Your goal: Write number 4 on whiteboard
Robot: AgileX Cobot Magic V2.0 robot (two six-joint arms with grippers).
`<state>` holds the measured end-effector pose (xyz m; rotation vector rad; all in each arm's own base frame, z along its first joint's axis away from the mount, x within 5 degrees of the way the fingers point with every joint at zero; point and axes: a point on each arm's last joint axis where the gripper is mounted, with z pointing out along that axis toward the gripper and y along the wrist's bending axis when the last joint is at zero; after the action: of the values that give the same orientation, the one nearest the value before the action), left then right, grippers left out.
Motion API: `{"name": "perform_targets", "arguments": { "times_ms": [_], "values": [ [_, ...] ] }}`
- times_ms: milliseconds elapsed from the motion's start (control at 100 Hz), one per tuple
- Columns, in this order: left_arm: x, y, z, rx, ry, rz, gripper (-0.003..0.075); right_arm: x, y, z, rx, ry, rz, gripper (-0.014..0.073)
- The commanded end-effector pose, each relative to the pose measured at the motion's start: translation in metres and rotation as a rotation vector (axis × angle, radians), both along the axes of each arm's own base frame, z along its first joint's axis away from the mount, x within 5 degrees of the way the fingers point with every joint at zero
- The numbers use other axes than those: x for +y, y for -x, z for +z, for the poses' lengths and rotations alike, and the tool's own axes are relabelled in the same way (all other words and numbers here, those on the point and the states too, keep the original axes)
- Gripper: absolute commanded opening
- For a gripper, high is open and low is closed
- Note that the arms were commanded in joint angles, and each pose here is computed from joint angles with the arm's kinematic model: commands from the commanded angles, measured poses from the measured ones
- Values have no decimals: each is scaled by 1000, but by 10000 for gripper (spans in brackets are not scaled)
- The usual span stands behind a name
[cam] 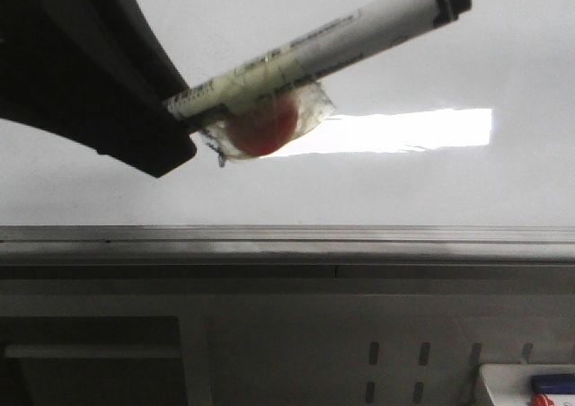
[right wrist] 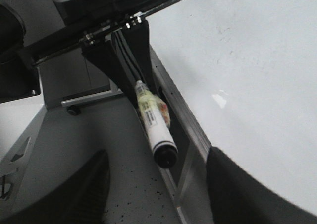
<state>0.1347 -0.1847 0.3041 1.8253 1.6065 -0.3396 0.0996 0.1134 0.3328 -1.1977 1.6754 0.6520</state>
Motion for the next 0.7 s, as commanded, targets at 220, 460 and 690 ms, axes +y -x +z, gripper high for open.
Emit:
{"name": "perform_targets", "arguments": {
  "times_ms": [220, 460, 690],
  "values": [
    [-2, 3, 27, -95, 142, -20, -20, 28, -14, 15, -52, -37, 96, 377],
    [-3, 4, 28, -74, 160, -15, -20, 46, -33, 12, 25, -51, 99, 376],
    [-3, 4, 28, -74, 163, -14, -20, 56, -46, 4, 77, -27, 104, 283]
  ]
}}
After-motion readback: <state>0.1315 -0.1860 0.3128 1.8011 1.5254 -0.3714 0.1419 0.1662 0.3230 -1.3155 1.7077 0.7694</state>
